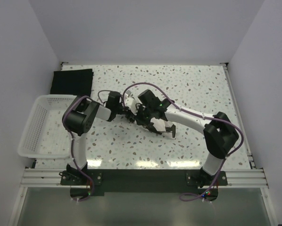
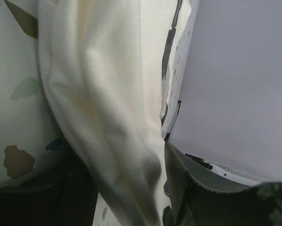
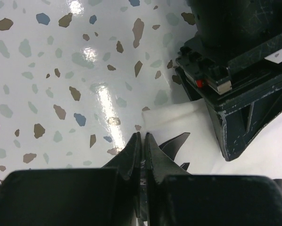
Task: Fold and stack the t-shirts
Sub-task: Neatly place the folded tshirt to the corner
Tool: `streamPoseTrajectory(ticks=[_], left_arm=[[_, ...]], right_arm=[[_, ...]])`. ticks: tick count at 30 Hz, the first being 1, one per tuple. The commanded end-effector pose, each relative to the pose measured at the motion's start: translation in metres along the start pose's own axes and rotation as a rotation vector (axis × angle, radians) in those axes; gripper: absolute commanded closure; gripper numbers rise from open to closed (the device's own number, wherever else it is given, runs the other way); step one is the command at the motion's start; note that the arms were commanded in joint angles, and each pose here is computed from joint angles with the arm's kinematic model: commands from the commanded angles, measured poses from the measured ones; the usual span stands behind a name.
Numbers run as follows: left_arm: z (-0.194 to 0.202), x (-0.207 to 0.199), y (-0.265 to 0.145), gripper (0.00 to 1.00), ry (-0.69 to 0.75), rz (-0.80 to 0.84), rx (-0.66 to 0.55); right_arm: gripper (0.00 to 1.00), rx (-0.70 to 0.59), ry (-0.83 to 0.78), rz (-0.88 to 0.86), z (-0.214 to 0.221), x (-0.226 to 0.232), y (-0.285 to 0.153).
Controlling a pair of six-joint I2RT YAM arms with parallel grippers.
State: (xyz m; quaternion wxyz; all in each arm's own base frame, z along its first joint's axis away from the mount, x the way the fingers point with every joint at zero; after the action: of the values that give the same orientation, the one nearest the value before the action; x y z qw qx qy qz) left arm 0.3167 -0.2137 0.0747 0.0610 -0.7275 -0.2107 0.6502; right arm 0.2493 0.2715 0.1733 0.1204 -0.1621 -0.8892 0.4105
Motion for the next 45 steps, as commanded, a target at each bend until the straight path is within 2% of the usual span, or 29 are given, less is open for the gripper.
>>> streamPoseTrajectory(ticks=[1, 7, 10, 11, 13, 14, 15, 16, 17, 18, 20, 21, 22, 23, 25, 30, 35, 45], left_arm=[[-0.009, -0.012, 0.013, 0.44, 0.027, 0.016, -0.019], [-0.011, -0.015, 0.017, 0.55, 0.023, 0.004, -0.029], [-0.016, -0.016, 0.020, 0.71, 0.032, -0.018, -0.018], [-0.018, -0.016, 0.020, 0.82, 0.052, -0.022, -0.011], [-0.027, -0.023, 0.020, 0.95, 0.074, -0.036, -0.008], [-0.033, -0.024, 0.020, 1.00, 0.150, -0.061, -0.011], [-0.048, -0.039, 0.021, 1.00, 0.222, -0.063, -0.028], [-0.050, -0.038, 0.018, 1.00, 0.214, -0.124, 0.002], [-0.067, -0.050, 0.018, 1.00, 0.340, -0.144, -0.025], [-0.064, -0.044, 0.014, 1.00, 0.308, -0.220, 0.032], [-0.079, -0.041, 0.007, 1.00, 0.417, -0.309, 0.032], [-0.086, -0.046, 0.001, 1.00, 0.428, -0.346, 0.048], [-0.094, -0.043, -0.007, 1.00, 0.448, -0.404, 0.037], [-0.105, -0.049, -0.012, 1.00, 0.525, -0.418, 0.034], [-0.116, -0.045, -0.031, 1.00, 0.534, -0.483, 0.048], [-0.156, -0.045, -0.071, 1.00, 0.662, -0.624, 0.047], [-0.200, -0.050, -0.115, 0.98, 0.777, -0.720, -0.004], [-0.239, -0.058, -0.180, 1.00, 0.940, -0.796, -0.119]], right_arm=[[1.00, -0.089, 0.004, -0.004, -0.022, -0.003, 0.005], [1.00, -0.109, 0.020, -0.001, -0.030, -0.006, 0.008], [1.00, -0.120, 0.006, -0.002, -0.031, -0.005, 0.007], [1.00, -0.121, 0.008, -0.001, -0.031, -0.005, 0.006], [0.99, -0.124, 0.012, -0.001, -0.033, -0.005, 0.003], [0.91, -0.128, 0.013, 0.001, -0.035, -0.005, 0.000], [0.74, -0.129, 0.036, 0.003, -0.034, -0.005, -0.003], [0.64, -0.140, 0.055, 0.014, -0.035, -0.008, -0.011], [0.53, -0.142, 0.072, 0.019, -0.033, -0.010, -0.015], [0.37, -0.145, 0.088, 0.030, -0.032, -0.012, -0.020], [0.20, -0.155, 0.108, 0.064, -0.028, -0.021, -0.035], [0.06, -0.156, 0.113, 0.084, -0.027, -0.024, -0.040], [0.01, -0.163, 0.126, 0.109, -0.025, -0.033, -0.048], [0.01, -0.167, 0.132, 0.125, -0.023, -0.035, -0.059], [0.01, -0.173, 0.148, 0.168, -0.019, -0.047, -0.073], [0.01, -0.152, 0.154, 0.244, -0.003, -0.057, -0.098], [0.02, -0.115, 0.170, 0.273, 0.010, -0.057, -0.101], [0.01, -0.086, 0.168, 0.292, 0.016, -0.057, -0.101]])
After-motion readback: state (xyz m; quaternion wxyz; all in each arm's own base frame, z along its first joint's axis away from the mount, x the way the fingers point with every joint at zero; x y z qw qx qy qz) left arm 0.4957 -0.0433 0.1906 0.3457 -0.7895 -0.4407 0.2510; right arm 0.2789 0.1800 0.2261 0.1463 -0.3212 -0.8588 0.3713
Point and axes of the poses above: each gripper's point midway between its finger pads, its own y axis out along the fingers, its own x axis along the line the jaws close on, z = x × y, the point moved 10 cm from there along -y, back along the fingers, and after that the axes turned 8 degrees about y, right-handed, at the moved point
